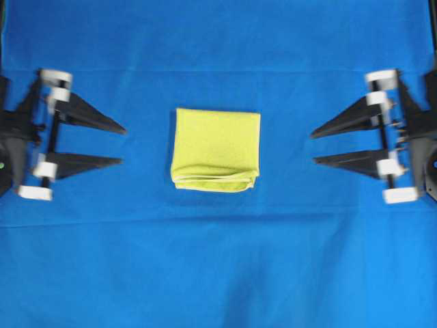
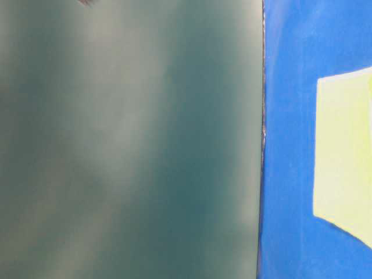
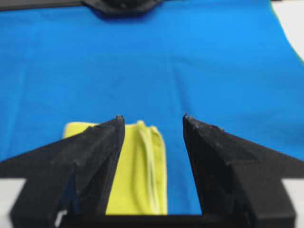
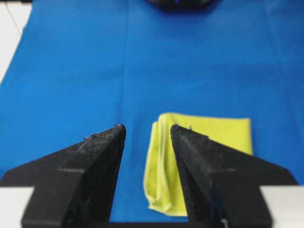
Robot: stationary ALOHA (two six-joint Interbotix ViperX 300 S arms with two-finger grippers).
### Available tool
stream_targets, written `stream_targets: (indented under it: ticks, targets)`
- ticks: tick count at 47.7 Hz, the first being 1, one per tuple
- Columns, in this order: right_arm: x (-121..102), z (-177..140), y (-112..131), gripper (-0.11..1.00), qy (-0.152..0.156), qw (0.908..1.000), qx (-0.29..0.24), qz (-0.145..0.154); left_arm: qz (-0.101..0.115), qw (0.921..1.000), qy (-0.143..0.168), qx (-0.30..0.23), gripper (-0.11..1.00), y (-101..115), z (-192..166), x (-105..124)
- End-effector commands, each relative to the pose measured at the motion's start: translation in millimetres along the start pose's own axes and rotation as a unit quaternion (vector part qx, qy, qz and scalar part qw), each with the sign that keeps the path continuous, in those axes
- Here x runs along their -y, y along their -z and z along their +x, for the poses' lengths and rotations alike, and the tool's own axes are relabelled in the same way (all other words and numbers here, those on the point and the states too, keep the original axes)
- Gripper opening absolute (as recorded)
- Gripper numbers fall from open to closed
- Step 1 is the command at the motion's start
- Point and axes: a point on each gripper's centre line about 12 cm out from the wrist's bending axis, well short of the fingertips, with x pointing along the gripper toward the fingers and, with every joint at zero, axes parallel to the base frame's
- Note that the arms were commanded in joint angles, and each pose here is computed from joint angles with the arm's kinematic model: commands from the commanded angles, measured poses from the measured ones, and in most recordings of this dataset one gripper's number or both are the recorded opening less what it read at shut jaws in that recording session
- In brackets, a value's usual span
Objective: Fold a vertical towel.
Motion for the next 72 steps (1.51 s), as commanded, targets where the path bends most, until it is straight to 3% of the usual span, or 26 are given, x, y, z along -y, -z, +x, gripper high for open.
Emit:
stream_targets:
  ticks: [1, 17, 31, 72]
  targets:
    - [2.9, -18.1, -7.7, 0.5, 0.006, 0.9996, 0.028, -0.003, -0.003, 0.9997, -0.013, 0.022, 0.5, -3.2, -19.3, -5.9]
    - [12.3, -59.4, 29.0, 0.5, 0.027, 0.9979, 0.058, 0.005, -0.012, 0.9975, -0.032, 0.063, 0.5, 36.0, -67.8, -8.6]
    - [17.2, -64.9, 74.1, 0.5, 0.038, 0.9972, 0.063, 0.017, -0.024, 0.9972, -0.032, 0.063, 0.5, 76.6, -80.9, -5.8]
    - [20.2, -63.3, 82.4, 0.5, 0.046, 0.997, 0.057, 0.025, -0.026, 0.9972, -0.032, 0.062, 0.49, 76.3, -81.4, -5.7]
